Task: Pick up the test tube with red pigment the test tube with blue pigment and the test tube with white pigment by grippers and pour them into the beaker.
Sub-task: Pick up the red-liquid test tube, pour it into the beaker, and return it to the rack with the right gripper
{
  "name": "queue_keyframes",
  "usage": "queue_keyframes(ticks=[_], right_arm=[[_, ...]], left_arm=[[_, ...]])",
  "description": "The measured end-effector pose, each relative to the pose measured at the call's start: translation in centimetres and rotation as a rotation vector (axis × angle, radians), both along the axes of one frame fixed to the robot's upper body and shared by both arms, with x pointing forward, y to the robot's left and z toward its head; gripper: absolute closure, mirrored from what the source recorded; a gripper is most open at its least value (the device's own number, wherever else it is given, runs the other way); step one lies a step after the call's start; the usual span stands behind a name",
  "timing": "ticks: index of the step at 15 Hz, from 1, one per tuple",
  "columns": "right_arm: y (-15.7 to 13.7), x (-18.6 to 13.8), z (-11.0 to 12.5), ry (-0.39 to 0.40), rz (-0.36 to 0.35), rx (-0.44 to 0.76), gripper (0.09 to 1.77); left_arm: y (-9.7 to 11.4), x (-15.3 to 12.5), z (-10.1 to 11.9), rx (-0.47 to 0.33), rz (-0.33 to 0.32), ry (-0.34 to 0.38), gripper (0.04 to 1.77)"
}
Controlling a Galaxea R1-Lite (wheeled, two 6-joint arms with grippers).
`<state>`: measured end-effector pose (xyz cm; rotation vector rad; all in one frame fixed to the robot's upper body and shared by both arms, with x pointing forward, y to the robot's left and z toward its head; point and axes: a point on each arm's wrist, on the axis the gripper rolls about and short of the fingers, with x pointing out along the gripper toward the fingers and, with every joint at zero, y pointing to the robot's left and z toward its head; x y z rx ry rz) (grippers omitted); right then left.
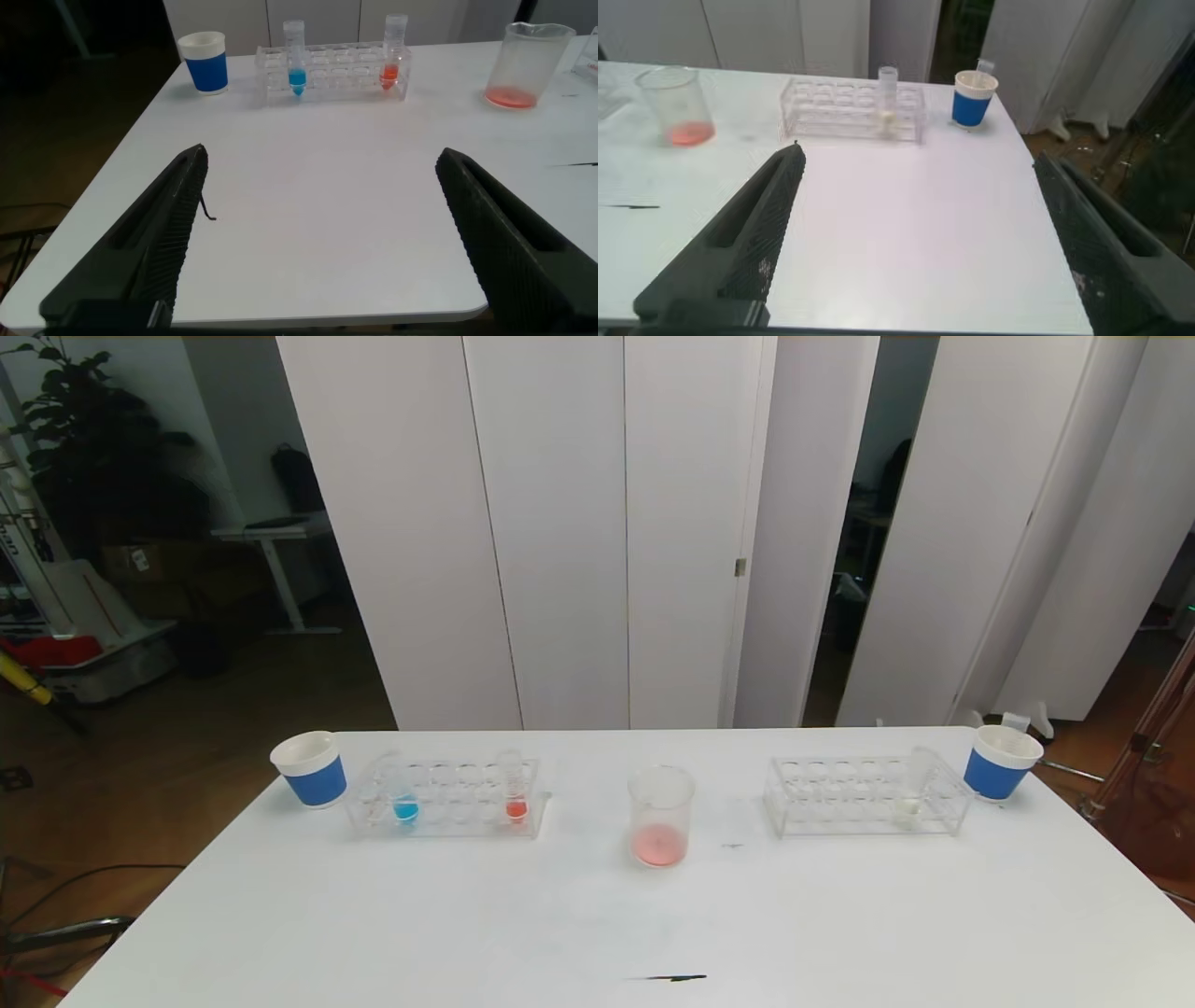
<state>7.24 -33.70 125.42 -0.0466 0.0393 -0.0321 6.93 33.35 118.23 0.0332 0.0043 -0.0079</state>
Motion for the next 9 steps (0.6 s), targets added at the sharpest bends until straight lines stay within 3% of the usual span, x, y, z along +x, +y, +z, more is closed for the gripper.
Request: queue_keyframes(ticks=[5,9], right_arm=[[0.0,-0.6,-5.7,0.024,0.023,0.019,0.11],[0.1,-0.6,-7.0,0.016,0.029,0.047,0.11]], left_arm=[[0.0,0.0,0.0,0.000,0.000,0.000,0.07],[0.0,0.0,0.0,0.000,0.000,0.000,0.07]])
